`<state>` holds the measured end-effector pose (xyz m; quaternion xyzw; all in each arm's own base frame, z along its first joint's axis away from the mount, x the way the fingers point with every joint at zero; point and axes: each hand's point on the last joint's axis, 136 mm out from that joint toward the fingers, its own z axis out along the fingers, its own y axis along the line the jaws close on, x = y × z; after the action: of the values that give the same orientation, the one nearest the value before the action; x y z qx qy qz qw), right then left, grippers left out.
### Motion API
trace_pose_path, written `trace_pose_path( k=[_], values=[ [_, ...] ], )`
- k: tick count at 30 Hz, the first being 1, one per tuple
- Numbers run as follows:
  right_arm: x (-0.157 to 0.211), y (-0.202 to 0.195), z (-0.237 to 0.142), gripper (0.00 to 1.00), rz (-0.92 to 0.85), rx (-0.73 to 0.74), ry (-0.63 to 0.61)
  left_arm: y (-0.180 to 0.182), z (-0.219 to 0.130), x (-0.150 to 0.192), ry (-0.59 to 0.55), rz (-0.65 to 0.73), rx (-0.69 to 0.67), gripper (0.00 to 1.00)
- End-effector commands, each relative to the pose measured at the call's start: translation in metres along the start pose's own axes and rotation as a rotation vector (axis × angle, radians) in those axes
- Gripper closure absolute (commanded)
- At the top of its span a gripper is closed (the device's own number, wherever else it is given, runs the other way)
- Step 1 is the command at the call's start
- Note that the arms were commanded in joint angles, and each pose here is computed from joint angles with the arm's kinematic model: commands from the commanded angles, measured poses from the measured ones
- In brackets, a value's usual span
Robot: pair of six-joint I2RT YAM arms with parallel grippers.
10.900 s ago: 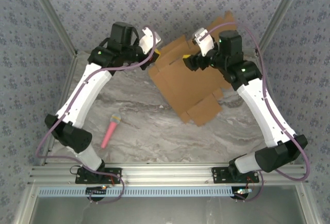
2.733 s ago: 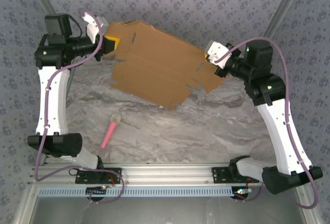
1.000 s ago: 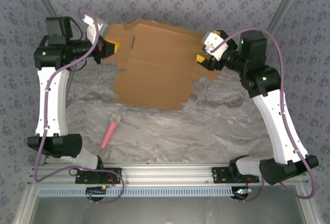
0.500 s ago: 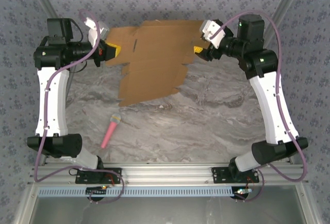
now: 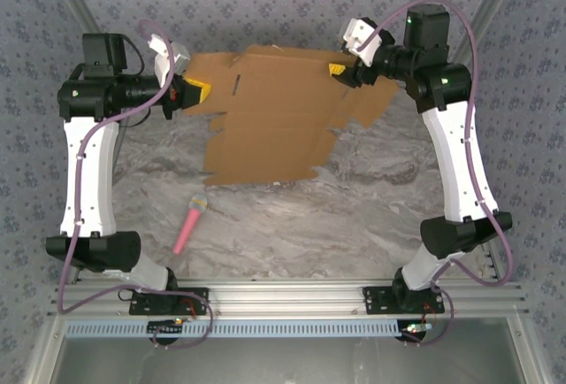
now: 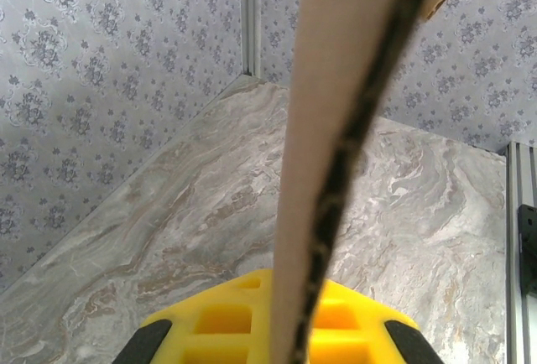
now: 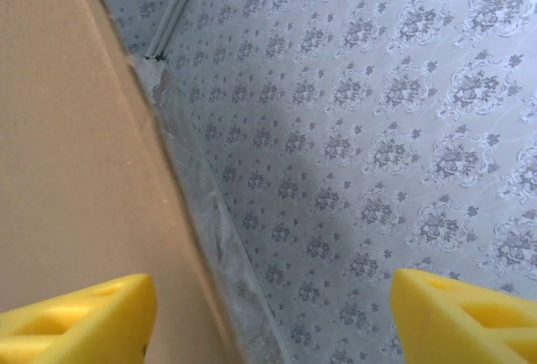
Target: Fold the paper box
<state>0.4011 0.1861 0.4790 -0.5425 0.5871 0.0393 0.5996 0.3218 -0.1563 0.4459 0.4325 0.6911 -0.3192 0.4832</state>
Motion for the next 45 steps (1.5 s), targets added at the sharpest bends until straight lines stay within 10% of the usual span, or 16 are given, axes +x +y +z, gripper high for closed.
trace_pose_path(
  k=[1,11,20,45],
  values=[
    [-0.005,0.012,-0.005,0.33,0.006,-0.07,-0.024,-0.023,-0.011,-0.018,-0.05,0.07,0.036,1.0],
    [-0.005,0.024,-0.003,0.79,0.015,-0.13,-0.02,-0.02,-0.011,-0.02,-0.05,0.061,0.02,1.0],
    [0.016,0.02,0.013,0.97,-0.078,-0.012,0.143,-0.016,-0.011,-0.027,-0.072,0.01,0.007,1.0],
    [0.028,0.029,0.013,1.0,-0.475,0.575,0.3,0.036,-0.001,-0.026,-0.077,-0.289,-0.089,0.98]
  ],
)
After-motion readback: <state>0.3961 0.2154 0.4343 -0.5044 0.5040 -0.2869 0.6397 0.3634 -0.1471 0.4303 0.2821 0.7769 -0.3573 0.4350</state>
